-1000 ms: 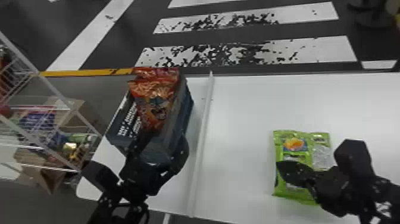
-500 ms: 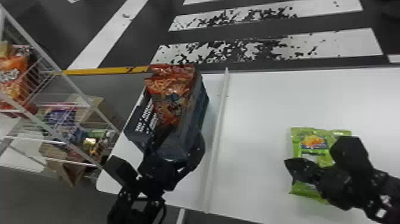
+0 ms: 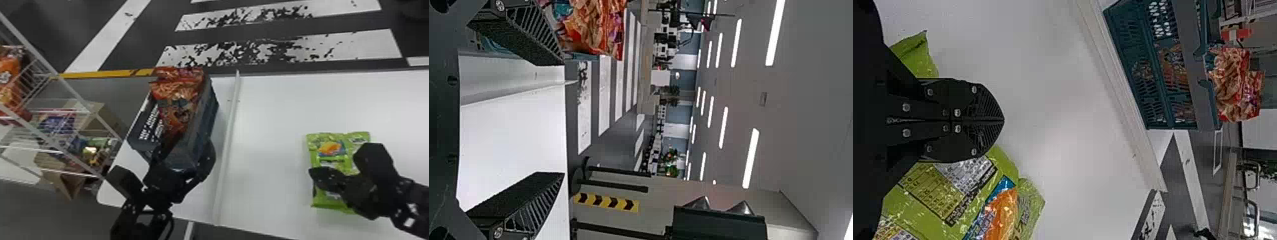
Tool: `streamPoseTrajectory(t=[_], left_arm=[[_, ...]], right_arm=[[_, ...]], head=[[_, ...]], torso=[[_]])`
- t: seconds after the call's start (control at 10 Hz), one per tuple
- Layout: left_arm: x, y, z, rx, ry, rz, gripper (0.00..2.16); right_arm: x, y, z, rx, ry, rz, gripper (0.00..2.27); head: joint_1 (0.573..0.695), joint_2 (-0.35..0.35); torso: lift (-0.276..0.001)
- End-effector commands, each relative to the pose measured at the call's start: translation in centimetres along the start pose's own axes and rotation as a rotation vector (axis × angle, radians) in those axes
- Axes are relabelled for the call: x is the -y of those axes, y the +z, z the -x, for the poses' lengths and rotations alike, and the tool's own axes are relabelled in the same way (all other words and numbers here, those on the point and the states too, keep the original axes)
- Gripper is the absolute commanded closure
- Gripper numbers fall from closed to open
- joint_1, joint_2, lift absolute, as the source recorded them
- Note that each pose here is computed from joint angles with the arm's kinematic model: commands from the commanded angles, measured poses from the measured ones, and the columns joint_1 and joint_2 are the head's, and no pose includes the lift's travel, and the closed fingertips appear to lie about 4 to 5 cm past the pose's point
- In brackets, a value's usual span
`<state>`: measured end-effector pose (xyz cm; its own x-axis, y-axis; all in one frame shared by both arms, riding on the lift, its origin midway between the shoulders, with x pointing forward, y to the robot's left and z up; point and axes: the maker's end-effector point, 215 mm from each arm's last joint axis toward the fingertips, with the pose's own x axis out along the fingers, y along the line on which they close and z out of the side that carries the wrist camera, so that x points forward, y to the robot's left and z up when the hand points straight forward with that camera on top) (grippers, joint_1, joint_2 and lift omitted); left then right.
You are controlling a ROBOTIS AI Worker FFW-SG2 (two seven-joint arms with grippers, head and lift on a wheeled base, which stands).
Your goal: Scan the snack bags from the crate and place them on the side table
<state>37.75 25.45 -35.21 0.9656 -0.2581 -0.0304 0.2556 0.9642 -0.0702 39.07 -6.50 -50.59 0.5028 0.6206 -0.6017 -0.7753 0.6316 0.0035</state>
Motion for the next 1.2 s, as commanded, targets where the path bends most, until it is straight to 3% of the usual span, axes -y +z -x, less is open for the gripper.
streamPoseTrajectory(t=[0.0, 1.1], left_arm=[[0.1, 0.0, 0.0, 0.001, 0.001, 0.003, 0.09], [0.9, 0.6, 0.6, 0.011, -0.025, 0.006, 0.09]], right_arm=[[1.1, -0.4, 0.5, -0.008, -0.017, 0.001, 2.04], [9.1, -2.0, 4.5, 0.018, -0.155, -0.078, 2.04]], head=[[0.695, 0.278], [0.695, 0.145]], torso=[[-0.094], [-0.094]])
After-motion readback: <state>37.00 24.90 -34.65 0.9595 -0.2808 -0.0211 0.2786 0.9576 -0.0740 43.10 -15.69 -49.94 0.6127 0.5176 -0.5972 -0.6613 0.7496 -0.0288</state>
